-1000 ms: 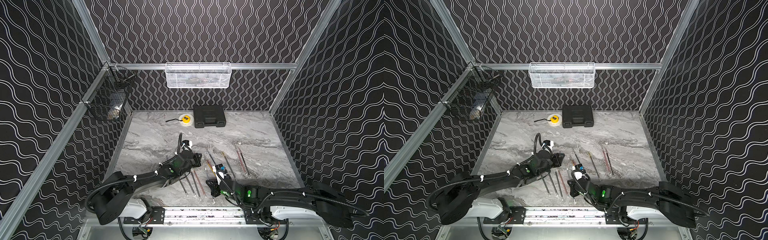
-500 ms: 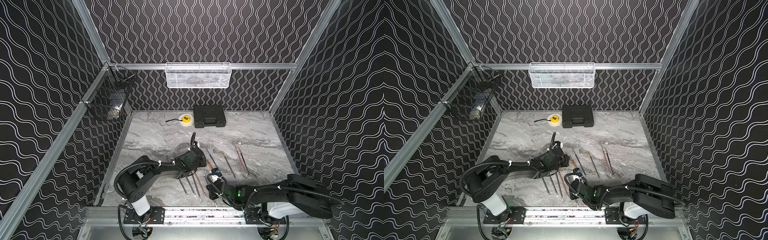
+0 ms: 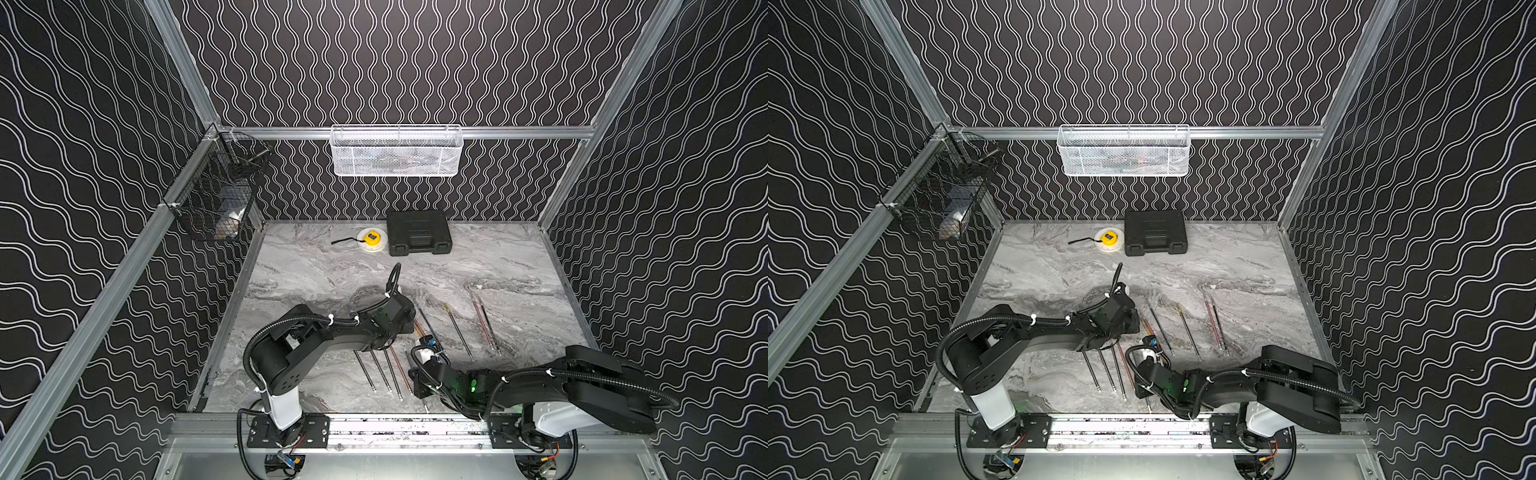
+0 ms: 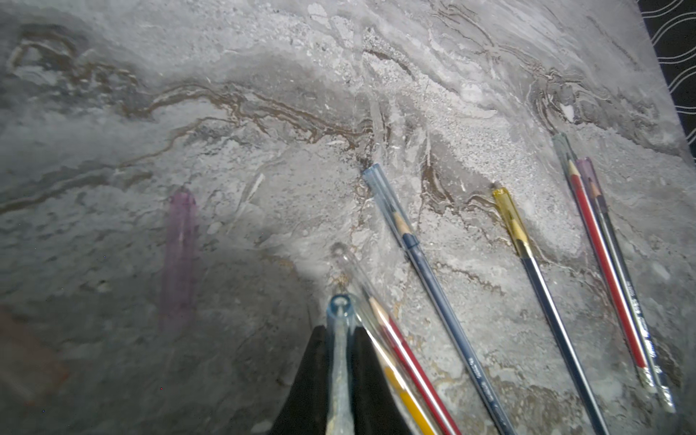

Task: Remove the protective cover of the pencils
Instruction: Place the pencil at the center of the board, then place the protective sleeve at the center of the board.

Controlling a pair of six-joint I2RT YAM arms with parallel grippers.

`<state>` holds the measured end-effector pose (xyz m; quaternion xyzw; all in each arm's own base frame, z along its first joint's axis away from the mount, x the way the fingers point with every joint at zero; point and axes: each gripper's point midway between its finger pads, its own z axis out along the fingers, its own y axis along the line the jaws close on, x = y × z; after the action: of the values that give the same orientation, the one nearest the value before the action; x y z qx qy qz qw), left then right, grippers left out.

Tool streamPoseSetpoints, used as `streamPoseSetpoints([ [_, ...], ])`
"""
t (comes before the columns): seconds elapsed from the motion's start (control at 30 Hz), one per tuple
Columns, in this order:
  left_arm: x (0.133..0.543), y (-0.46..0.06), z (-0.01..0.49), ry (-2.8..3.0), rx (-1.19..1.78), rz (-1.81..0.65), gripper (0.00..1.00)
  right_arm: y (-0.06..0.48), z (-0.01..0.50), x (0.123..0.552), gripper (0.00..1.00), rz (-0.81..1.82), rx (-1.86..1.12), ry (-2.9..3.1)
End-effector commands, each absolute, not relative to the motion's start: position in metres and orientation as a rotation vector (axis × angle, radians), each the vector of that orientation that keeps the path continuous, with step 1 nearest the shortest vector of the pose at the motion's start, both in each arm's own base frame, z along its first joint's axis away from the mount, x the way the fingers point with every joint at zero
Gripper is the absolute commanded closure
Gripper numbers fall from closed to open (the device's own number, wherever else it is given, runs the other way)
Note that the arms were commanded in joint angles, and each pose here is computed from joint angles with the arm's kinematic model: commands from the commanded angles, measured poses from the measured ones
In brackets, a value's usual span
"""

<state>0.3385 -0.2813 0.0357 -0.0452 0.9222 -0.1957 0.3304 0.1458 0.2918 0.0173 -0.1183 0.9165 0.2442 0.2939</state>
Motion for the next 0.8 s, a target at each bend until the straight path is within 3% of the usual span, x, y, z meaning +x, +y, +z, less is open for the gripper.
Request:
streamPoseSetpoints([
  [0.0, 0.342, -0.275, 0.031, 2.417, -0.114, -0.443, 0.96, 0.283, 0.007, 0.145, 0.92, 0.586, -0.301, 2.479],
  [0.47, 0.358, -0.269, 0.03, 2.44, -0.122, -0.373, 0.95, 0.269, 0.002, 0.153, 0.75, 0.537, -0.24, 2.51],
  [0.77, 0.363, -0.266, 0.025, 2.458, -0.126, -0.332, 0.88, 0.269, 0.003, 0.157, 0.74, 0.54, -0.228, 2.514],
])
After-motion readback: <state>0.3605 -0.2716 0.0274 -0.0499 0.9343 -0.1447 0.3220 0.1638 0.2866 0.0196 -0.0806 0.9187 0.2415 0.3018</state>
